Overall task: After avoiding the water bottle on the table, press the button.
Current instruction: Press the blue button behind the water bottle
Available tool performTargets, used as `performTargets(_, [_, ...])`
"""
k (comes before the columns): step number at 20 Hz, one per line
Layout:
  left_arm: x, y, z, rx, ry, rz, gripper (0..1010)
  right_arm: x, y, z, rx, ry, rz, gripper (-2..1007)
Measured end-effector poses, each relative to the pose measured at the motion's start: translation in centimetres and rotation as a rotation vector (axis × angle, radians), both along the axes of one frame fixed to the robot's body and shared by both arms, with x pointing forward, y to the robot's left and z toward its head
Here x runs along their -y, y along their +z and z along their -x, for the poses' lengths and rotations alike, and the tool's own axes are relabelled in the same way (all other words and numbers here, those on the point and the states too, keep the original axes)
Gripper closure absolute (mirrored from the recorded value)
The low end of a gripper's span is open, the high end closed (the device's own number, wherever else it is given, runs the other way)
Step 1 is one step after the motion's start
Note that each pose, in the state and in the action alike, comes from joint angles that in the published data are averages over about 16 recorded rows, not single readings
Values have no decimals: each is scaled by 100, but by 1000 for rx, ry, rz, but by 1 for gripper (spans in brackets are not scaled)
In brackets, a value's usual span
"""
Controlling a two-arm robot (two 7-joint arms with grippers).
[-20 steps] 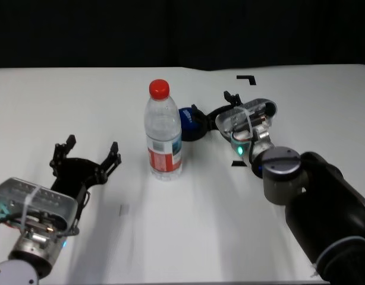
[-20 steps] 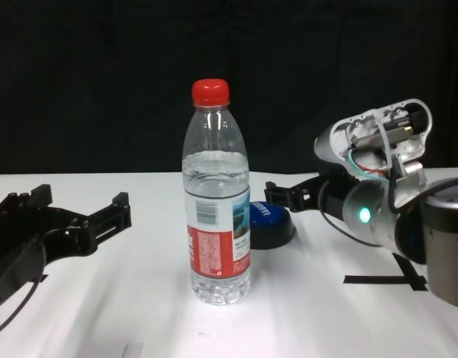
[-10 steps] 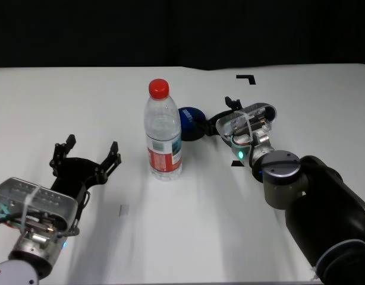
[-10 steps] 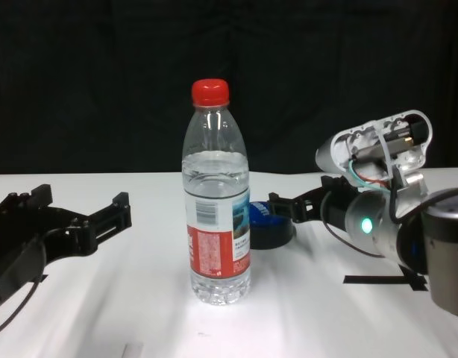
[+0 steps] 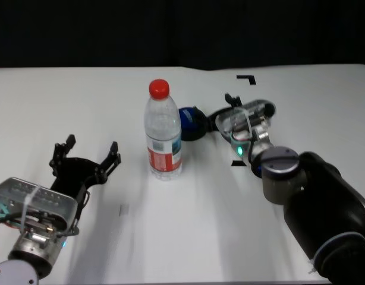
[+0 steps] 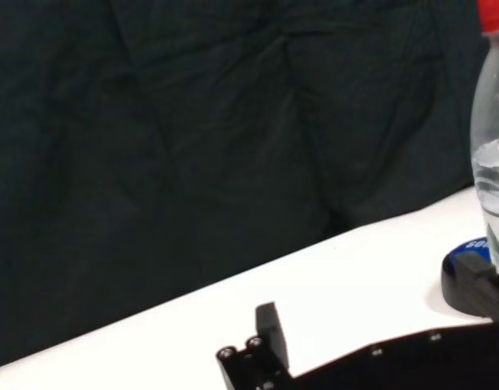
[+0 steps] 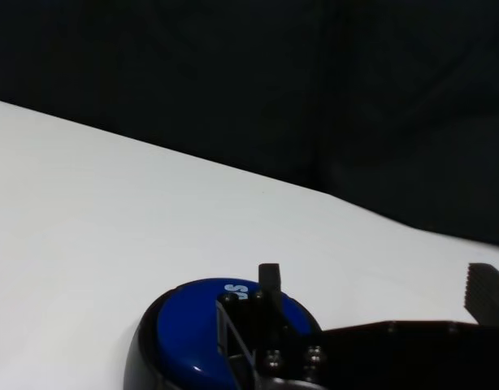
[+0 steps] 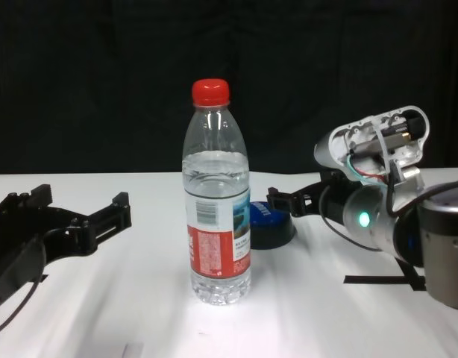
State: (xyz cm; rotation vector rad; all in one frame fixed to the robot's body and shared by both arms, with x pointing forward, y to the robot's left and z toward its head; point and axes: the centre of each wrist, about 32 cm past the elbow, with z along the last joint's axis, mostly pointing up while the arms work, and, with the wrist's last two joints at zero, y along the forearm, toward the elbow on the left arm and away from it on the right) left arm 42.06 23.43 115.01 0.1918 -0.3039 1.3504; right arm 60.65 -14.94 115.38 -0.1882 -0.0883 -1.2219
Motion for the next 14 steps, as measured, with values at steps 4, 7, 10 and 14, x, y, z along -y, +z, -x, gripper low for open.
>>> performTargets(4, [0,0,0,0,0,0,7,-11,7,-32,3,0,-2,2])
performTargets(7, [0,0,0,0,0,0,7,-21,8,-50,4,2,-2,2])
performTargets(10, [0,0,0,0,0,0,7,-31,2,-59,1,4,-2,2])
performTargets(14, [0,0,0,0,0,0,7,-43,-17,-59,-7,7,0,2])
